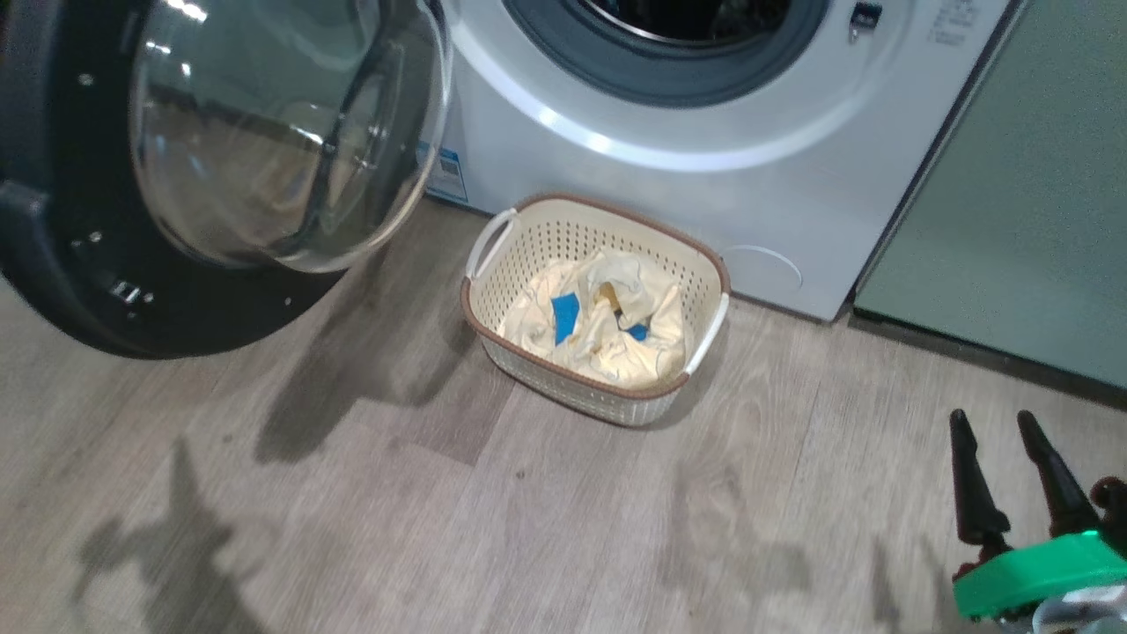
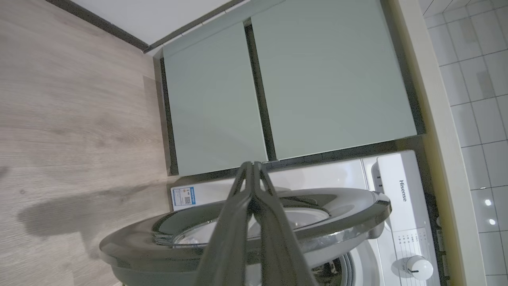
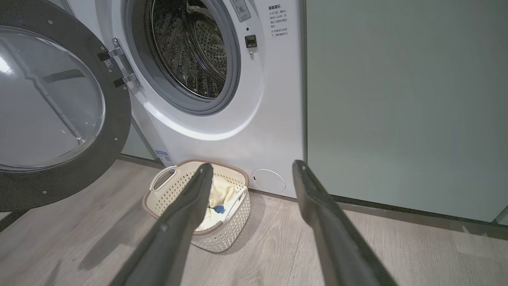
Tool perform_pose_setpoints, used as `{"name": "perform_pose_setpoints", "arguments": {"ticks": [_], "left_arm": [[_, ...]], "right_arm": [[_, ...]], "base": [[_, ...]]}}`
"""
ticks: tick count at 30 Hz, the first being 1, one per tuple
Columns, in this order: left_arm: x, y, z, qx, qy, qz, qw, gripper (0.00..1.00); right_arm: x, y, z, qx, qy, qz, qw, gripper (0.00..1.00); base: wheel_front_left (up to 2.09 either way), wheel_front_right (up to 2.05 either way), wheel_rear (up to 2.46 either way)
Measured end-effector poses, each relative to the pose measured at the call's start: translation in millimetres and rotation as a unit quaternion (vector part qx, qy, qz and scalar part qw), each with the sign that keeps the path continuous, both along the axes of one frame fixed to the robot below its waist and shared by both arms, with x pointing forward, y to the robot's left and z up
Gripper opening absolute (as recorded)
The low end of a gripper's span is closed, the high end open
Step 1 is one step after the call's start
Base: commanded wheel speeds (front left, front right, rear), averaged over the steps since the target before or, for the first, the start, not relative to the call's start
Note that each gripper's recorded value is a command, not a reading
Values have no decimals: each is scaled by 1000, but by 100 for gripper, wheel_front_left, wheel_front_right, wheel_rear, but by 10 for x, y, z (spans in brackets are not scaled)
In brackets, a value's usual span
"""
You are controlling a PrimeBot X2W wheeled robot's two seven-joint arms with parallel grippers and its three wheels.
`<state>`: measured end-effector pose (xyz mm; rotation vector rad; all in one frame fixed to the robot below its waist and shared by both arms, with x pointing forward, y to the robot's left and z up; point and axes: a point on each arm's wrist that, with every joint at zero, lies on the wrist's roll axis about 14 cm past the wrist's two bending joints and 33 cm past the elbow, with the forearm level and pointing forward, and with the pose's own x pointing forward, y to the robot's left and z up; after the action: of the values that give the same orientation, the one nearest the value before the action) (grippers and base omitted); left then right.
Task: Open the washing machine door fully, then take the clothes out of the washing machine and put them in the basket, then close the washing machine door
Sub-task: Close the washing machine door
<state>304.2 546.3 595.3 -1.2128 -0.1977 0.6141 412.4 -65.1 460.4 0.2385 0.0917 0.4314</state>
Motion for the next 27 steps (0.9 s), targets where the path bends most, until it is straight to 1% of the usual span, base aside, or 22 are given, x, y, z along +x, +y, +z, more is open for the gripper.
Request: {"name": "perform_pose_setpoints", "arguments": {"ticks": [4, 11, 19, 27], "left_arm": [[248, -81, 65, 2, 5, -27, 1000, 0], [642, -226, 140, 21, 16, -62, 998, 0], [948, -418, -15, 32, 55, -100, 993, 0], [1091, -548, -19, 31, 62, -132, 989, 0]], "right_arm": [[90, -46, -34, -5, 0, -2, 1000, 100], [200, -105, -91, -5, 3, -10, 1000, 100], [230, -174, -223, -8, 18, -18, 1000, 100], [311, -187, -170, -7, 9, -21, 1000, 100]], "base": [[0, 0, 0], [0, 0, 0], [0, 0, 0], [0, 0, 0]]}}
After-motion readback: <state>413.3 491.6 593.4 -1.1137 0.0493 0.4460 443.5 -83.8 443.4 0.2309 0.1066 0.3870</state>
